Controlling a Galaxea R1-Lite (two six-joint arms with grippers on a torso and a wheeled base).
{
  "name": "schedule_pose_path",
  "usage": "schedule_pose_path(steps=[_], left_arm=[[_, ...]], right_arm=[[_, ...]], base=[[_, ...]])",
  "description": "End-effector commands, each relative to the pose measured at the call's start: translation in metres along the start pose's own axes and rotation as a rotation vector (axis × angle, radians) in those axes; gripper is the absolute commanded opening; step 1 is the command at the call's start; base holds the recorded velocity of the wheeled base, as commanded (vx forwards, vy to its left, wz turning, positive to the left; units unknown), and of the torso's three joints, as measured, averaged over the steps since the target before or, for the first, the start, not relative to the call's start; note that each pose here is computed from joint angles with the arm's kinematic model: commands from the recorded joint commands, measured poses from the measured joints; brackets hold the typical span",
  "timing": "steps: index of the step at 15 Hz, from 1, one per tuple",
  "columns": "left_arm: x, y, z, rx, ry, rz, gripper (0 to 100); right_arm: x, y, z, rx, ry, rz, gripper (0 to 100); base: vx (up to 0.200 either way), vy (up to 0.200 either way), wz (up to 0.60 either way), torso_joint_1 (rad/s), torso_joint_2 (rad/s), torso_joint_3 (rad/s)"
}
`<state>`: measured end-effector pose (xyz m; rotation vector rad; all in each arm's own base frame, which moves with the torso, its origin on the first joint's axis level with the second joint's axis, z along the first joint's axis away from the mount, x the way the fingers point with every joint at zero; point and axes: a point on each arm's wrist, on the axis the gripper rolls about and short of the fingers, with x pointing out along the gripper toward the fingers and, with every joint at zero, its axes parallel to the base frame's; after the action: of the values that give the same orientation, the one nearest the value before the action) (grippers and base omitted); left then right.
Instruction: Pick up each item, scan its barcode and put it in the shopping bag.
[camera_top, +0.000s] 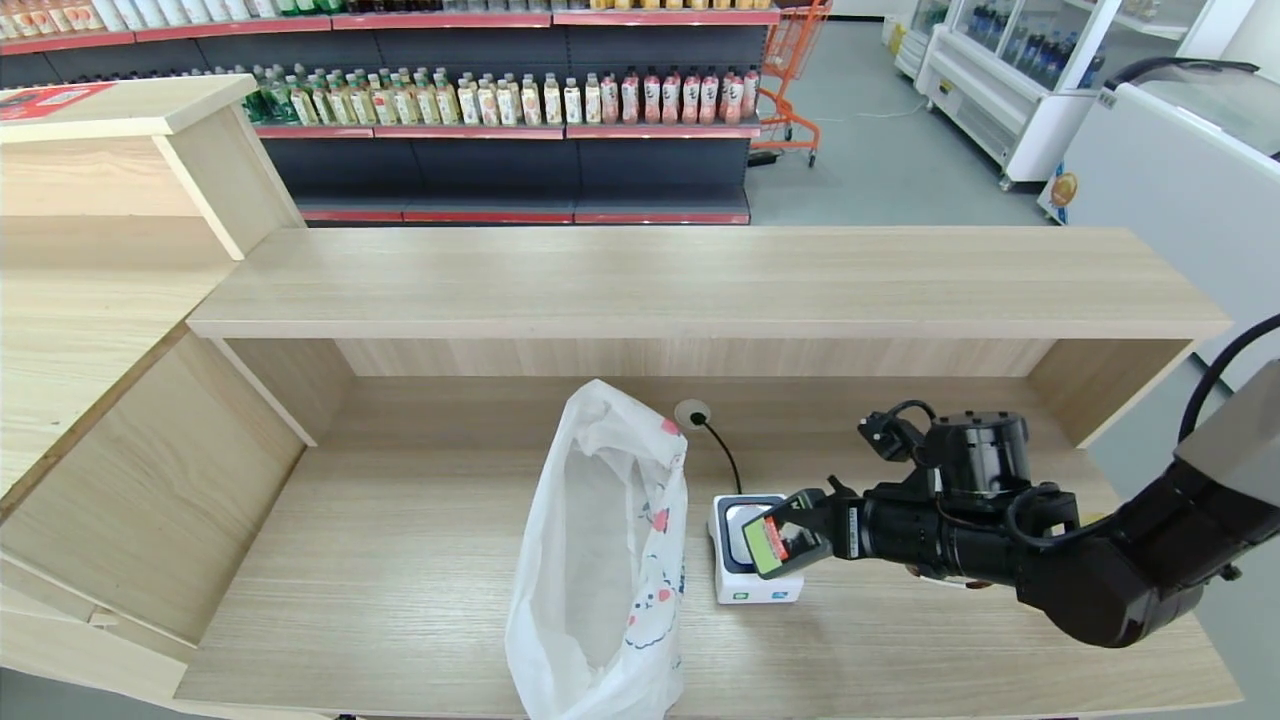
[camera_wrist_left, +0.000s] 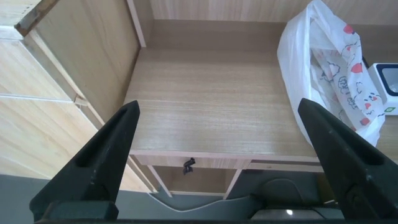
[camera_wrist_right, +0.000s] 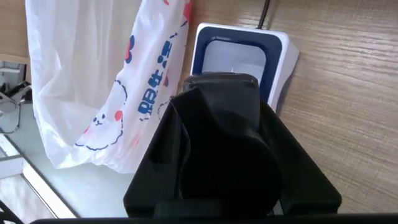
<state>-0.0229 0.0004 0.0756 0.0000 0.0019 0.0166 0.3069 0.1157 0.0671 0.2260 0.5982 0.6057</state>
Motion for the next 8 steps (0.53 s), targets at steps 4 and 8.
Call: schedule_pose_path(steps=[4,8], left_arm=[[0.0,0.0,0.0,0.0,0.0,0.0,100],[0.0,0.0,0.0,0.0,0.0,0.0,100]], right_arm=[[0.017,0.0,-0.008,0.0,0.029,0.009,0],[0.026,-0.004,-0.012,-0.007,0.0,0.017,0]], base=[[0.0,0.0,0.0,0.0,0.0,0.0],[0.0,0.0,0.0,0.0,0.0,0.0]])
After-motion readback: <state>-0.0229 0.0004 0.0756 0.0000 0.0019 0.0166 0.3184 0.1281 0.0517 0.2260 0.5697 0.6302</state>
